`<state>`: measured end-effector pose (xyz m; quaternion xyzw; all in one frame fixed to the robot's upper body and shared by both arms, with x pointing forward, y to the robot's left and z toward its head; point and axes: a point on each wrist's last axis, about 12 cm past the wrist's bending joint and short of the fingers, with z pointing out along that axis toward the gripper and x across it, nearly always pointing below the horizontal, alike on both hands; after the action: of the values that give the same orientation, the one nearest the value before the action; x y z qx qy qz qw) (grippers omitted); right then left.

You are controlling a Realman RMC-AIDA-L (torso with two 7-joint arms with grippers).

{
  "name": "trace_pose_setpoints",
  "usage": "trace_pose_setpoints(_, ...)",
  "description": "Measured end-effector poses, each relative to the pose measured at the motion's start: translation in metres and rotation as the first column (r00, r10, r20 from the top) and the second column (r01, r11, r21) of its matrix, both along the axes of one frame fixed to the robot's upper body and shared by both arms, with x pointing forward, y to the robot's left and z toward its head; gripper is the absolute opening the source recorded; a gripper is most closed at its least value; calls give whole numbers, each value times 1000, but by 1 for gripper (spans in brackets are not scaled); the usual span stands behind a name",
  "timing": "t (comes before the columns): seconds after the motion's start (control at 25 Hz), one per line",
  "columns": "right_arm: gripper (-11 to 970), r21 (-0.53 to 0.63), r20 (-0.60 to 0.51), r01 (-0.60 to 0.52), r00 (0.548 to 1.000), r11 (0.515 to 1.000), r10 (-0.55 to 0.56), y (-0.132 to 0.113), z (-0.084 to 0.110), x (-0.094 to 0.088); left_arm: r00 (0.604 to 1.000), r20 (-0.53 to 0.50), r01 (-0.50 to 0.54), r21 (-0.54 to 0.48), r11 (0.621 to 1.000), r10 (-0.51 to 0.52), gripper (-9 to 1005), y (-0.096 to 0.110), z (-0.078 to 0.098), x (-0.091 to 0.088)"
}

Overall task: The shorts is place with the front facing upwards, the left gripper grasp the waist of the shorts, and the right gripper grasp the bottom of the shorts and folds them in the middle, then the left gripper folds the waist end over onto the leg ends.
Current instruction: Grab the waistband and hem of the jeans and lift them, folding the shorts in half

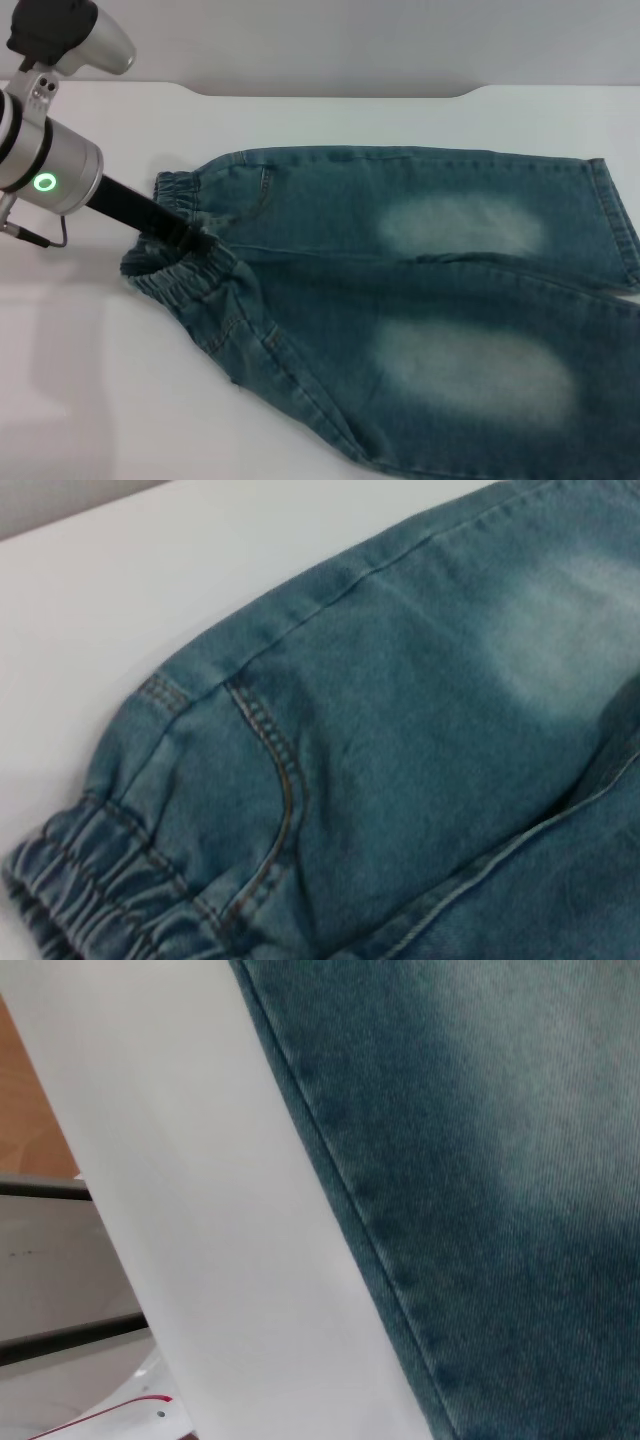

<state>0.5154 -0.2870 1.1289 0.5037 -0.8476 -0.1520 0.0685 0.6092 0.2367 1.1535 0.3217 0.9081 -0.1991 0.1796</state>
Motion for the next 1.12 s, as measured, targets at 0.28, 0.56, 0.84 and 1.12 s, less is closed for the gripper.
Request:
trace_pose_setpoints(0.28, 555, -4, 11, 1, 1000, 1000, -1, 0, 0, 1, 1000, 17, 5, -8, 1000, -5, 32, 0, 4, 1)
trace_pose_setpoints(0.56, 555, -29, 20, 3, 1000, 1000, -3, -1, 3, 4, 1000, 25, 8, -9, 1000, -7, 32, -1, 4, 2)
trace_pose_setpoints(0.84, 555, -41, 18, 3, 1000, 999, -2, -1, 2, 5, 1000, 23, 13, -9, 1000, -13, 32, -2, 5, 2)
trace_pose_setpoints(1.12, 555, -34, -6, 0, 1000, 999, 0, 1, -2, 5, 999, 23, 31, 3, 1000, -31, 32, -6, 5, 2)
